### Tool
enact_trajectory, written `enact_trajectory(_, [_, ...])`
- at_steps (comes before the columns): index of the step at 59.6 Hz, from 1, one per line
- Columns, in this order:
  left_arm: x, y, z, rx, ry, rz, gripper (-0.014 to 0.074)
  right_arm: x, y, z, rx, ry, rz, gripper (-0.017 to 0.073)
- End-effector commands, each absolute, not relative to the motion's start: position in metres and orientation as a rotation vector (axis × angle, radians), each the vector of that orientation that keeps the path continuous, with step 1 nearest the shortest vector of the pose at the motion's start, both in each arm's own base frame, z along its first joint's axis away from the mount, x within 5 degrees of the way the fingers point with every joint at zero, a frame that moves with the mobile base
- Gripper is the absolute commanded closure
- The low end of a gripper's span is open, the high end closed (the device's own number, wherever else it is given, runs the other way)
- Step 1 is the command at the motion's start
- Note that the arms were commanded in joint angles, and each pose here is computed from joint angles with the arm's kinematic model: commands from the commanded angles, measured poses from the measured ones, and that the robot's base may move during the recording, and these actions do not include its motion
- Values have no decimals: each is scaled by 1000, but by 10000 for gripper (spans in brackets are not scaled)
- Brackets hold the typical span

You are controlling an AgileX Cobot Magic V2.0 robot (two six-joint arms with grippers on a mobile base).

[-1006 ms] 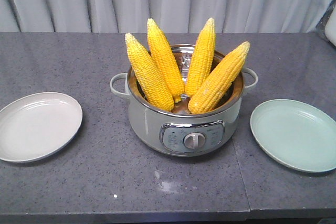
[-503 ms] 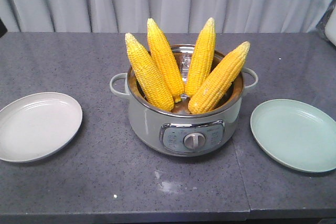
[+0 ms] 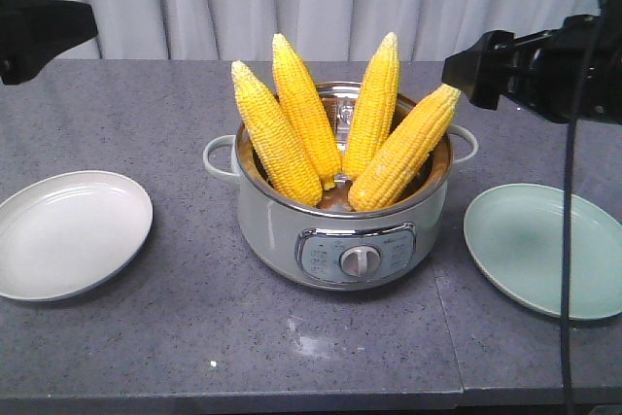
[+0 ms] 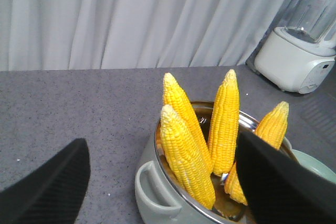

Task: Distribute corn equally
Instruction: 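Reach both grippers into the pot and grasp one corn cob each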

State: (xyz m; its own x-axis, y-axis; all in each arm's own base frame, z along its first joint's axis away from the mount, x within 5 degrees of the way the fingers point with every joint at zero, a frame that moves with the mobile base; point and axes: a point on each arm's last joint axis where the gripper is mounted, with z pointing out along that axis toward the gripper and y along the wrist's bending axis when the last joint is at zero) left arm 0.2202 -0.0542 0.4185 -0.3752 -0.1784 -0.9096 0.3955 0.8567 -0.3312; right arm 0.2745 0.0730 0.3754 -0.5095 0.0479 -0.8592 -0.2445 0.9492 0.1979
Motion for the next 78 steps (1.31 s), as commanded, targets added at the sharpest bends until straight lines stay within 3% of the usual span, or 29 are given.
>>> enact_trajectory(1, [217,-55,434,148,1795,-636,53,290,75,388,-120,1985,363,20])
enact_trajectory(45, [217,-55,434,164,1794,-624,53,348,84,335,-30,2022,359,36])
enact_trajectory(53, [217,-55,434,157,1788,-621,53,349,84,335,-29,2014,357,147])
enact_trajectory(70, [217,-55,434,160,1792,-624,56,347,83,341,-27,1980,355,525])
enact_trajectory(74, [216,-56,433,167,1798,-630,56,342,82,354,-29,1944,359,575])
enact_trajectory(78, [216,-56,433,170,1801,-632,56,333,80,375,-39,1888,363,568])
